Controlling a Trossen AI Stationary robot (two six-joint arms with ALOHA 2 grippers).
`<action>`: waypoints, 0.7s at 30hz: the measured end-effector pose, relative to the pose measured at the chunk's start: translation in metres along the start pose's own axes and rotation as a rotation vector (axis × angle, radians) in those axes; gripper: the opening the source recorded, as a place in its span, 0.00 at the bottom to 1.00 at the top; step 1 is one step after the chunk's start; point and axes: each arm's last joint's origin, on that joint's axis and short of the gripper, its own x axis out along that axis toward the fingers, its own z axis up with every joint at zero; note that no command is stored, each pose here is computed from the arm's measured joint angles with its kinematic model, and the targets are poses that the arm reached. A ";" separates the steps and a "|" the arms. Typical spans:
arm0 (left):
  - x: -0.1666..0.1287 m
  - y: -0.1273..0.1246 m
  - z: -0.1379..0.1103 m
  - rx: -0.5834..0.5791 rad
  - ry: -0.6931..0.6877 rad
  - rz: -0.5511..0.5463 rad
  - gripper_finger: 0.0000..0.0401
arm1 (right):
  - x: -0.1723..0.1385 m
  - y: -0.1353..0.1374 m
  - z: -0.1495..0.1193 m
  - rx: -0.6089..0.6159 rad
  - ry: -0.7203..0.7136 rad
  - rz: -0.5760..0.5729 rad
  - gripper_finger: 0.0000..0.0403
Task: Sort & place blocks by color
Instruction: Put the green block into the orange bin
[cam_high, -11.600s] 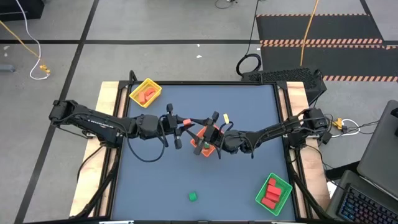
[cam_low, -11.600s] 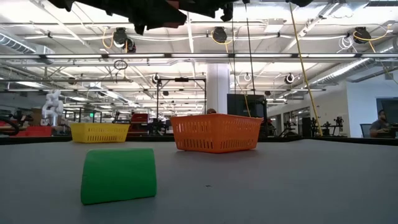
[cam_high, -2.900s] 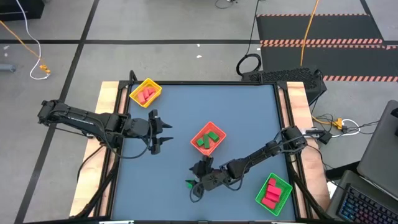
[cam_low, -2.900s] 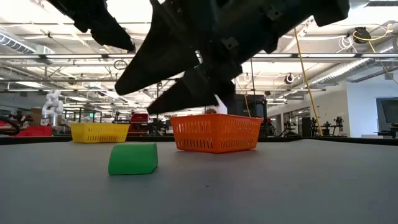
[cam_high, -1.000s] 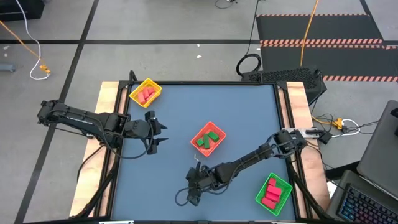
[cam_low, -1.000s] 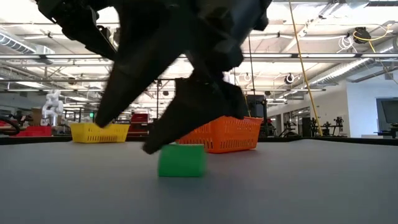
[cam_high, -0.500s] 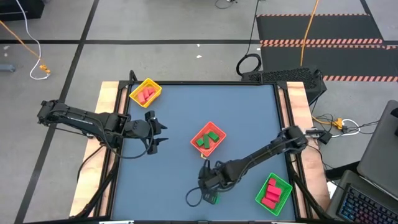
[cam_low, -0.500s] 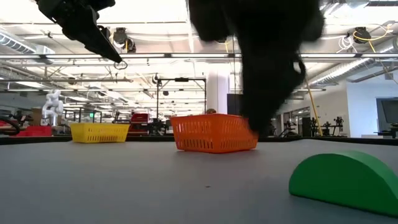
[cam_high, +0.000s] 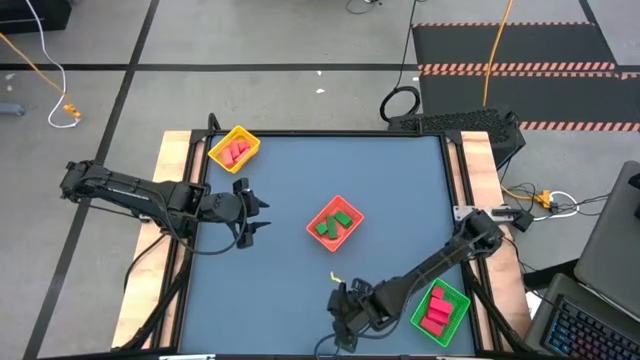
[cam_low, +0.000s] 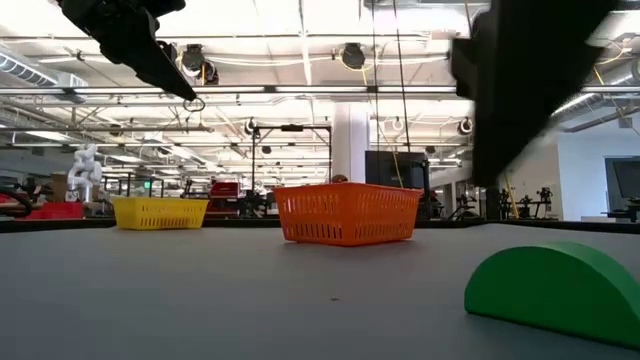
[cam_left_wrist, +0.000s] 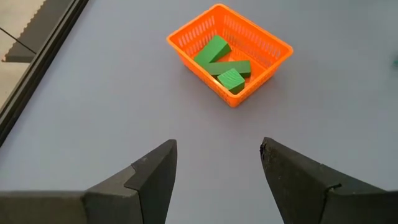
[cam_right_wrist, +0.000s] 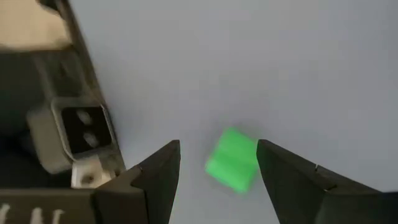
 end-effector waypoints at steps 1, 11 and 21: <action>0.000 0.000 0.000 0.000 0.000 0.000 0.58 | 0.000 0.002 0.001 -0.001 -0.030 0.004 0.52; 0.000 0.000 0.000 0.000 -0.001 0.000 0.58 | 0.018 0.000 -0.007 -0.016 -0.003 -0.055 0.52; 0.000 0.000 0.000 0.001 -0.001 0.001 0.58 | 0.038 -0.008 -0.016 0.002 0.108 -0.114 0.52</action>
